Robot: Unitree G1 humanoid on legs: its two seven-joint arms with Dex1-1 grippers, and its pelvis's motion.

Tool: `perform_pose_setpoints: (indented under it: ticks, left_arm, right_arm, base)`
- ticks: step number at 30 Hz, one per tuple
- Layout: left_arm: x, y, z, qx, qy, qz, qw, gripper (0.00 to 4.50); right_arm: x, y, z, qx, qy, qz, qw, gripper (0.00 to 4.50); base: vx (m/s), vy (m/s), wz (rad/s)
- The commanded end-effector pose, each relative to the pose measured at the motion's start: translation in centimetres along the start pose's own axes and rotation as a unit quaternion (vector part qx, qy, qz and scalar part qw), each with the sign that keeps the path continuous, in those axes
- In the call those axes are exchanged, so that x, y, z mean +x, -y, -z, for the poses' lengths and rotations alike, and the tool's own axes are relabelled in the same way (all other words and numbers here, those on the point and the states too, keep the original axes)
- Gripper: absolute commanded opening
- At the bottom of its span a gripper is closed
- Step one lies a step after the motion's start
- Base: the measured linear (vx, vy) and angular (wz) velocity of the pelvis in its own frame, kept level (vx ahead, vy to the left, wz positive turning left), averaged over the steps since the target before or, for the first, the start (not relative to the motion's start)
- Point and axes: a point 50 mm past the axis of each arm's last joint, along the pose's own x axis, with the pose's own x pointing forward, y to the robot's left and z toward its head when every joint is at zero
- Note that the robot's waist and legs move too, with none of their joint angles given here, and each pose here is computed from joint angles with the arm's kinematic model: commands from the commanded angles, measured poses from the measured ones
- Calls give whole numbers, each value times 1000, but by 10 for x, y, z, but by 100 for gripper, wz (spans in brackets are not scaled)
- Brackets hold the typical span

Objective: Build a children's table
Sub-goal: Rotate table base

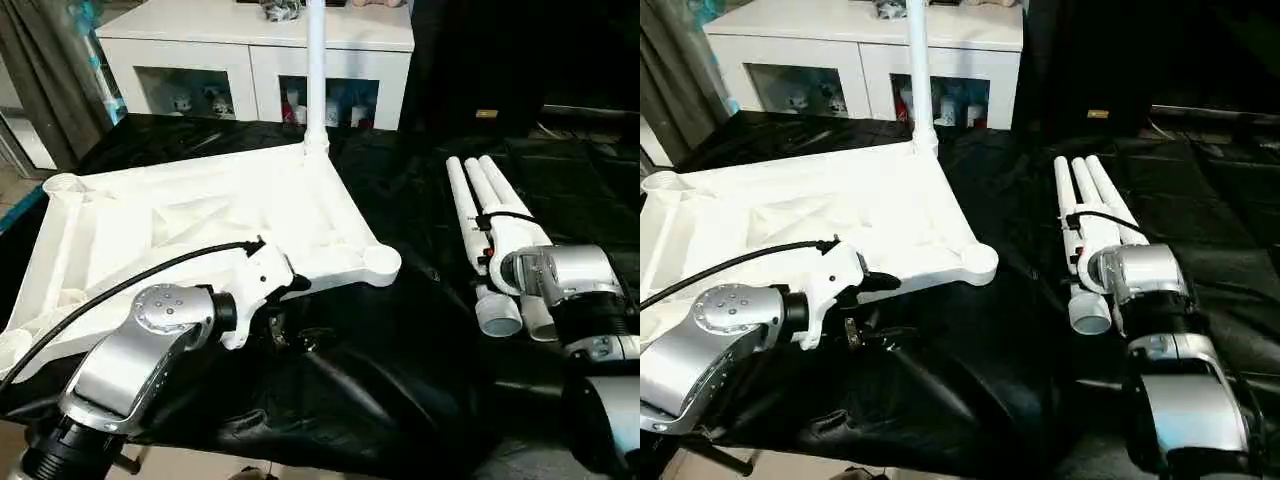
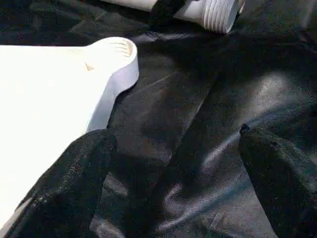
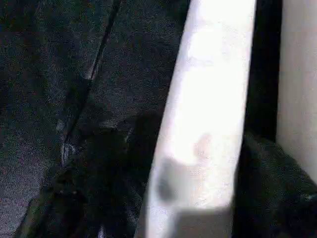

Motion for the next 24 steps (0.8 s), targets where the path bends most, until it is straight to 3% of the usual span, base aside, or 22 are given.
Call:
perform_pose_setpoints:
  ticks: [1, 13, 18, 21, 24]
  left_arm:
    - [0, -1, -6, 13, -2, 4, 1000, 450]
    - [0, -9, -12, 17, 8, -5, 1000, 450]
    - [3, -15, -22, 16, 35, -14, 999, 450]
    - [10, -20, -42, -15, 104, -23, 994, 450]
    - [13, -24, -49, -32, 126, -29, 991, 450]
  right_arm:
    - [2, 0, 1, 17, -1, -3, 1000, 325]
    - [3, 5, 3, 52, 15, 1, 999, 227]
    - [-5, 6, -6, 45, 61, -14, 997, 193]
    - [-17, -3, -18, 56, 133, -81, 986, 185]
    - [-20, -6, -20, 64, 152, -105, 981, 185]
  base:
    - [0, 0, 0]
    - [0, 0, 0]
    - [0, 0, 0]
    - [0, 0, 0]
    - [0, 0, 0]
